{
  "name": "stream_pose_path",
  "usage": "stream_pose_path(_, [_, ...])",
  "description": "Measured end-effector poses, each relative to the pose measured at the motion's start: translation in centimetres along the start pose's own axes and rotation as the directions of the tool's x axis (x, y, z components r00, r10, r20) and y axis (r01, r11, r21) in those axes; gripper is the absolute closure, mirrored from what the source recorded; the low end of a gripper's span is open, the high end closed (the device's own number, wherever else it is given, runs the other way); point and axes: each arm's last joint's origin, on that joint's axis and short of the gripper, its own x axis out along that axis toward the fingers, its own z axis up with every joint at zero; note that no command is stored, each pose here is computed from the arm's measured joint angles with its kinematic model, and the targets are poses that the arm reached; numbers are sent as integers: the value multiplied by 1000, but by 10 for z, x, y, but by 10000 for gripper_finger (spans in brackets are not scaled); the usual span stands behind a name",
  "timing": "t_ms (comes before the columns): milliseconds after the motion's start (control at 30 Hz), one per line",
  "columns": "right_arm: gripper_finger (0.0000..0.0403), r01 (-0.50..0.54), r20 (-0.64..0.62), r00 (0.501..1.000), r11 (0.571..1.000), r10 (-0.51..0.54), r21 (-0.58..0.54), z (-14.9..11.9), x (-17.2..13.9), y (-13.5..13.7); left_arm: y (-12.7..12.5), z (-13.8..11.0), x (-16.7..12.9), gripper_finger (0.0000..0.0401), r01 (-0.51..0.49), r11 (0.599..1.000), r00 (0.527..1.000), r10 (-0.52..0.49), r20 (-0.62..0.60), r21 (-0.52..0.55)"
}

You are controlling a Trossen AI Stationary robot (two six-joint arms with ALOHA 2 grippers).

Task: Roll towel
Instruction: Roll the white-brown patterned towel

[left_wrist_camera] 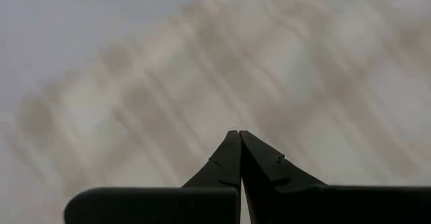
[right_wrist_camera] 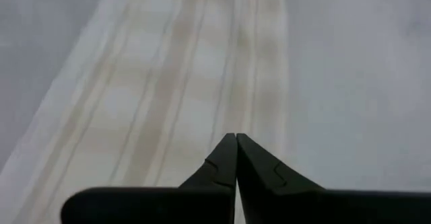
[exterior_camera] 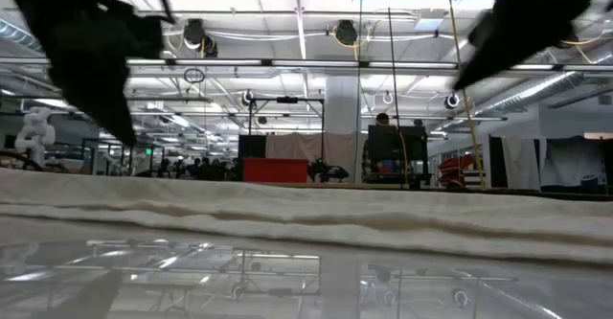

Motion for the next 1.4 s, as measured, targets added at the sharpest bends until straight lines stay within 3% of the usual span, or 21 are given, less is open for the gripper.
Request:
stream_pose_path(100, [403,-24,100,995,997,30,-68,27,29,-17,-15,-23,-12,396,73,996,997,-73,0,-57])
stream_pose_path(233, [403,-131,257,954,985,156,-113,57,68,-43,-27,-46,-22,396,136,984,991,-137,-4,-111])
stream_pose_path(333, [403,-169,301,935,982,188,-89,63,98,-61,-23,-56,-24,396,75,990,997,-75,4,-115])
stream_pose_path(433, [403,-205,217,953,978,209,-43,55,127,-67,-15,-57,-23,396,-16,991,999,22,44,-132])
stream_pose_path(633, [403,-319,139,937,947,321,-41,33,136,-19,7,-50,-20,396,-217,961,972,230,56,-172])
stream_pose_path(733, [403,-286,174,941,957,290,-49,28,125,5,20,-45,-13,396,-314,928,944,328,42,-201])
stream_pose_path(867, [403,-264,165,951,964,263,-12,15,119,28,36,-38,2,398,-392,895,920,382,-89,-214])
stream_pose_path(1133, [403,-220,92,974,967,209,127,-21,134,51,63,-19,29,399,-443,874,895,419,-155,-199])
stream_pose_path(1400, [403,-234,157,967,944,201,234,-37,138,72,92,-4,58,400,-425,882,905,409,-115,-203])
